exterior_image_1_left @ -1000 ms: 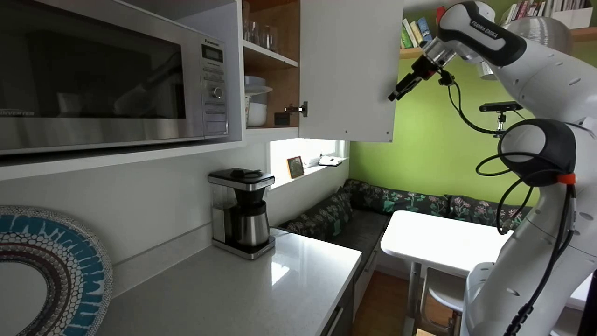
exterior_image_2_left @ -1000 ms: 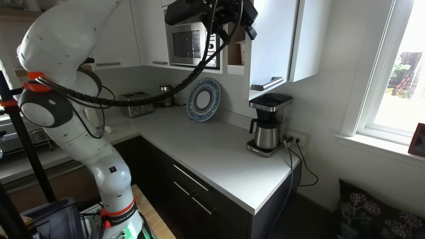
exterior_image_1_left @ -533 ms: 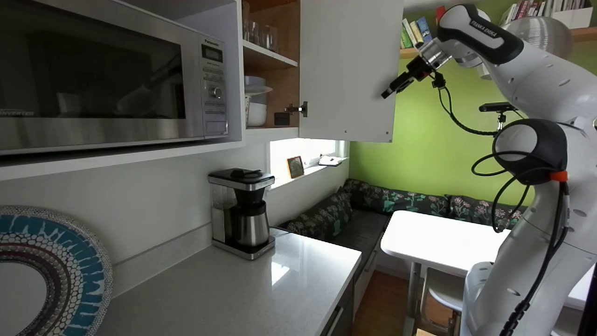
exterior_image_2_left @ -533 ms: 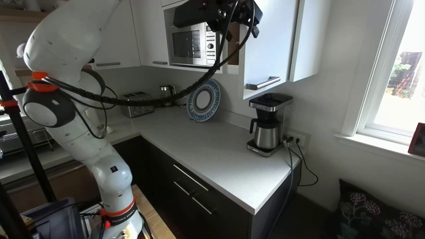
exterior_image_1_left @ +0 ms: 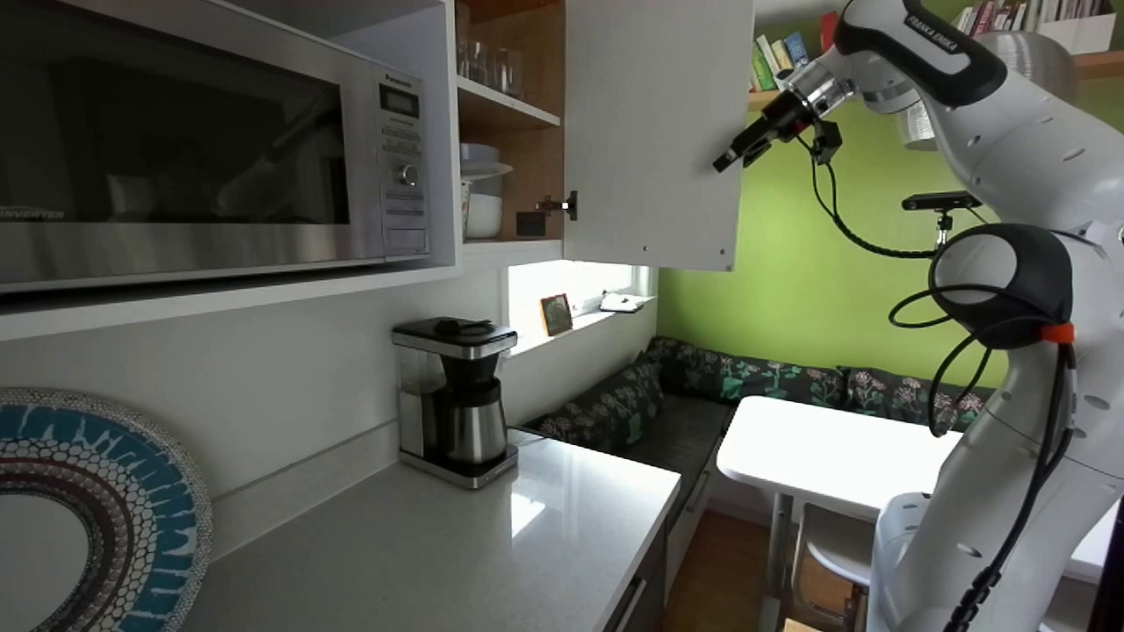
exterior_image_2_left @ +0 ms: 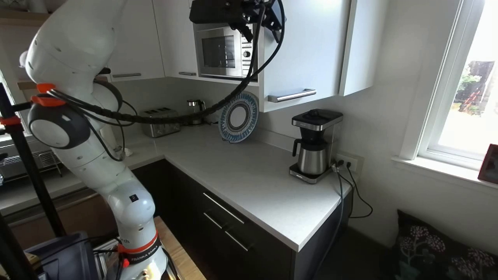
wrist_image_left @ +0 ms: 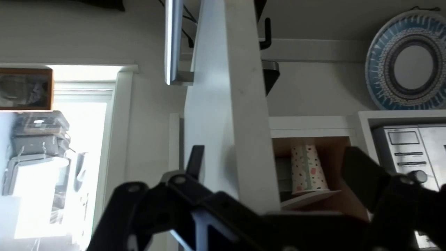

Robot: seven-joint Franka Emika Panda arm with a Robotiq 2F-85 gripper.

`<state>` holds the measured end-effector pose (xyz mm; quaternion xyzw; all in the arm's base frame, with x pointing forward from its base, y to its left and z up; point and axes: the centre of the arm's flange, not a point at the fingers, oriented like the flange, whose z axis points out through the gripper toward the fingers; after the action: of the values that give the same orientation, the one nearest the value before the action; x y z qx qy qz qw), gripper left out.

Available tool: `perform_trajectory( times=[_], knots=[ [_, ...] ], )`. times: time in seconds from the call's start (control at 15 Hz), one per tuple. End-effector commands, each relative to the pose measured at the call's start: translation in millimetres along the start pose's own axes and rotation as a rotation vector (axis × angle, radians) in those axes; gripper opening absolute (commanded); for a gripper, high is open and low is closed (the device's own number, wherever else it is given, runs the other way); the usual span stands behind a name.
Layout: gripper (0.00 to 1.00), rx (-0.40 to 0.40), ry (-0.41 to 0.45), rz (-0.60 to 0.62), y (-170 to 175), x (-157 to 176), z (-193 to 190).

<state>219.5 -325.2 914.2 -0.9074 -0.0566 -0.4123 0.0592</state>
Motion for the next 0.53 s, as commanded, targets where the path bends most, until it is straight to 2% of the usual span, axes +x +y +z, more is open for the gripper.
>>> perform_trajectory(
  times=[0.0, 0.47],
  knots=[
    [1.0, 0.078, -0.008, 0.025, -30, 24, 2],
    [1.0, 0.173, -0.063, 0.147, -91, 46, 22]
  ],
)
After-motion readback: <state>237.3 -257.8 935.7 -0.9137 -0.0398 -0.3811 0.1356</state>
